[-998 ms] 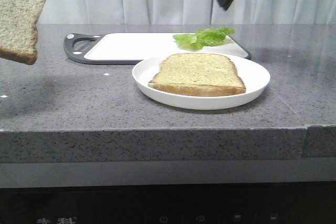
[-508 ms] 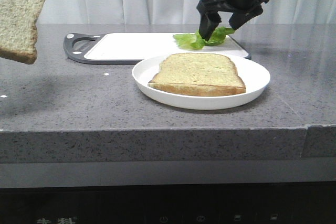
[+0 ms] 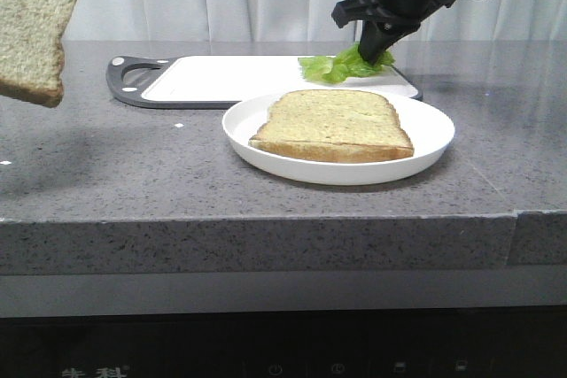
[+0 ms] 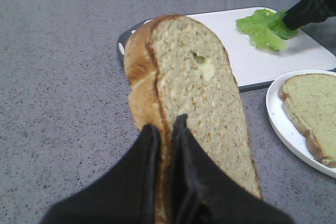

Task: Left arm grabs bread, right arm adds lettuce
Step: 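Lower the right gripper to the lettuce leaf and grasp it, then lift the lettuce with the right gripper and carry it over the plate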

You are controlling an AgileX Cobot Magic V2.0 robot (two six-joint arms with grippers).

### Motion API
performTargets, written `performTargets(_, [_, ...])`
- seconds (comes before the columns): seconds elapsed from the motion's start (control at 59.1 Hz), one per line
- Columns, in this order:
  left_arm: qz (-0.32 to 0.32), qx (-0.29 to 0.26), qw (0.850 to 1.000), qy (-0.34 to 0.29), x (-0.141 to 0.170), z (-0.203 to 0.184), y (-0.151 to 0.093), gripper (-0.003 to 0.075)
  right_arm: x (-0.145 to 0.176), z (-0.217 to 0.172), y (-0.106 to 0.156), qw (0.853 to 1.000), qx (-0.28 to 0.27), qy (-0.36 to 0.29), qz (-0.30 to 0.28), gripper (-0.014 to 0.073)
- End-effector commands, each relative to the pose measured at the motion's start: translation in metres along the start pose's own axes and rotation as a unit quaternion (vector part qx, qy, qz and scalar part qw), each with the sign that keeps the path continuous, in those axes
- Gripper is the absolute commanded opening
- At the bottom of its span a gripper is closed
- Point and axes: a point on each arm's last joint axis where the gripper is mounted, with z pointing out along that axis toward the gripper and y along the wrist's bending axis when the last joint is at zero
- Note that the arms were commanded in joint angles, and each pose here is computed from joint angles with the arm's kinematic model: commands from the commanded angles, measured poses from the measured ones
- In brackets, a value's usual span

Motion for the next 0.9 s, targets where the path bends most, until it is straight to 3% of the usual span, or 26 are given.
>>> performTargets(0.0, [-0.005,0.03,0.999,-0.042,-0.014,-0.005,-0.005,-0.0021,-0.031,-0.043,-0.003,0.997,0.019,-0.072,-0.011,-0.0062])
performTargets(0.355, [-0.006,0.03,0.999,-0.042,-0.014,-0.005,-0.005,-0.0021,-0.048,-0.099,0.005,0.993,-0.004,-0.119,0.013,-0.0061])
performTargets(0.508, [-0.015,0.032,0.999,-0.039,-0.014,-0.005,-0.006,-0.0021,-0.038,-0.138,0.015,0.988,-0.012,-0.149,0.034,-0.0061])
performTargets(0.778, [-0.015,0.033,0.999,-0.039,-0.014,-0.005,-0.006,-0.0021,0.041,-0.187,0.075,0.985,-0.036,-0.169,0.016,-0.0061])
performTargets(0.88, [-0.015,0.033,0.999,-0.039,-0.014,-0.005,-0.006,-0.0021,0.071,-0.188,0.095,0.985,-0.053,-0.162,0.003,-0.0061])
